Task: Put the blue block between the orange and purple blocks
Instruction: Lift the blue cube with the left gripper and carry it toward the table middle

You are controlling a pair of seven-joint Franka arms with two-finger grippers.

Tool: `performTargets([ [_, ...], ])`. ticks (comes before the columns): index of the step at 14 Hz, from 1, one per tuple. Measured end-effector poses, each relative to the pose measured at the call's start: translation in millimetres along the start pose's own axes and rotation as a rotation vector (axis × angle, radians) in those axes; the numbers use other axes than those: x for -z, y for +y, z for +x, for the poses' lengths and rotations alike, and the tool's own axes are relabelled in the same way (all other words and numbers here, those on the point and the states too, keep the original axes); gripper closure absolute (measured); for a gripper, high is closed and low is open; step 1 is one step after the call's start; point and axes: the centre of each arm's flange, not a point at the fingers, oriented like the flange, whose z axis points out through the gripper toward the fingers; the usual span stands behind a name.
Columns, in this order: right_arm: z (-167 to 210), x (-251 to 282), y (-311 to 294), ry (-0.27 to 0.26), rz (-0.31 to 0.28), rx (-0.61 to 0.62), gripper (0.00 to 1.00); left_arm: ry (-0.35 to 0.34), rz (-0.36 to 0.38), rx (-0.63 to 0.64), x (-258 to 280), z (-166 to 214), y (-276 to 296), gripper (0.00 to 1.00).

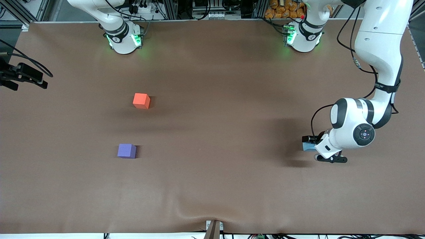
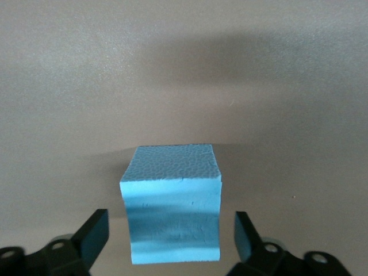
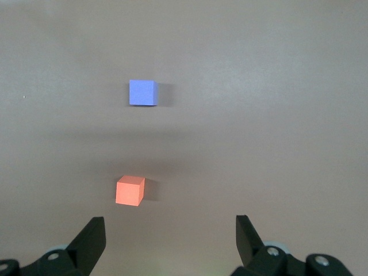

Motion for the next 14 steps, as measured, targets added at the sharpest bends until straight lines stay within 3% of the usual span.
performTargets([
  [2,1,-1,-2,-0.002,0.000,0.003,0.00,0.000,0.000,0.004,-1,0,0,0.12],
  [5,2,-3,-12,-0.005,-0.001,0.022,0.00,0.002,0.000,0.005,0,1,0,0.43],
  [6,3,-3,-13,-0.006,-0.001,0.023,0.00,0.004,-0.001,0.004,1,1,1,0.46],
  [10,3,-4,-11,-0.006,-0.002,0.020,0.00,0.029,-0.006,-0.023,10,3,48,0.46],
  [14,4,-6,-10,-0.009,-0.003,0.019,0.00,0.104,-0.024,-0.040,48,1,152,0.51],
])
